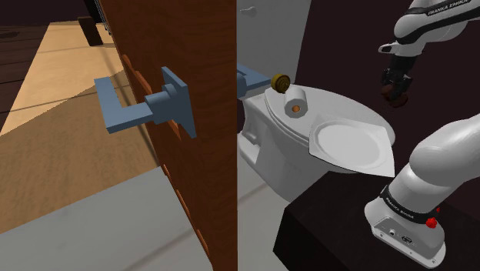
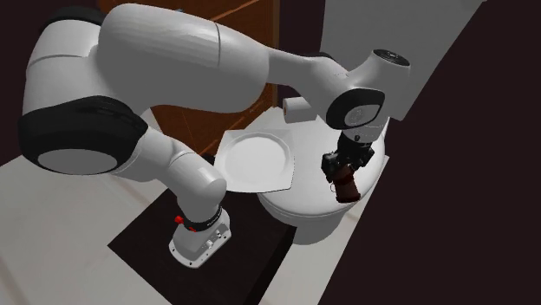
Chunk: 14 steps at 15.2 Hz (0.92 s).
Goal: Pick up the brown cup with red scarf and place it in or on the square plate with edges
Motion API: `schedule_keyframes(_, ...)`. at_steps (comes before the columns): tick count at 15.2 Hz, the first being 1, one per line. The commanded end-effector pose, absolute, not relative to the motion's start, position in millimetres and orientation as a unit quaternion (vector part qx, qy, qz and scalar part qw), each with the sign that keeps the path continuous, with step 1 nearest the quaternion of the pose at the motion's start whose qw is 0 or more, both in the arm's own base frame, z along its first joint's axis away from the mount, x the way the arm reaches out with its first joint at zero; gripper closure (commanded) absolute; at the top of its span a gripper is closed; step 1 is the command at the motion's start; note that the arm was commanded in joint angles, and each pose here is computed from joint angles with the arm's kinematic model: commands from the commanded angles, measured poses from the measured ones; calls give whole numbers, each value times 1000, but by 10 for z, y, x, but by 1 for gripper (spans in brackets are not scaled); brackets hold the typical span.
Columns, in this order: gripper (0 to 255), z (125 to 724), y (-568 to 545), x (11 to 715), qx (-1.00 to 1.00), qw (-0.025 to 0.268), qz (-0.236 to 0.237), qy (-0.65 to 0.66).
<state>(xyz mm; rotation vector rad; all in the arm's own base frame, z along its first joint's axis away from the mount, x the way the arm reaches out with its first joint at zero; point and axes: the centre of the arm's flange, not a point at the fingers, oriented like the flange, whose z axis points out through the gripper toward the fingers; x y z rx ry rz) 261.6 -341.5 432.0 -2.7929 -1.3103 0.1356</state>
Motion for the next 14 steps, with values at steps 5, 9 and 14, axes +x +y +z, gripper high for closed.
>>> schedule_keyframes(5,255,4578,-3287,2613,-904,27,44,-424)
schedule_keyframes(9,255,4575,-2759,2587,-904,27,44,-424)
schedule_keyframes(14,255,4571,-2100,2554,-904,27,44,-424)
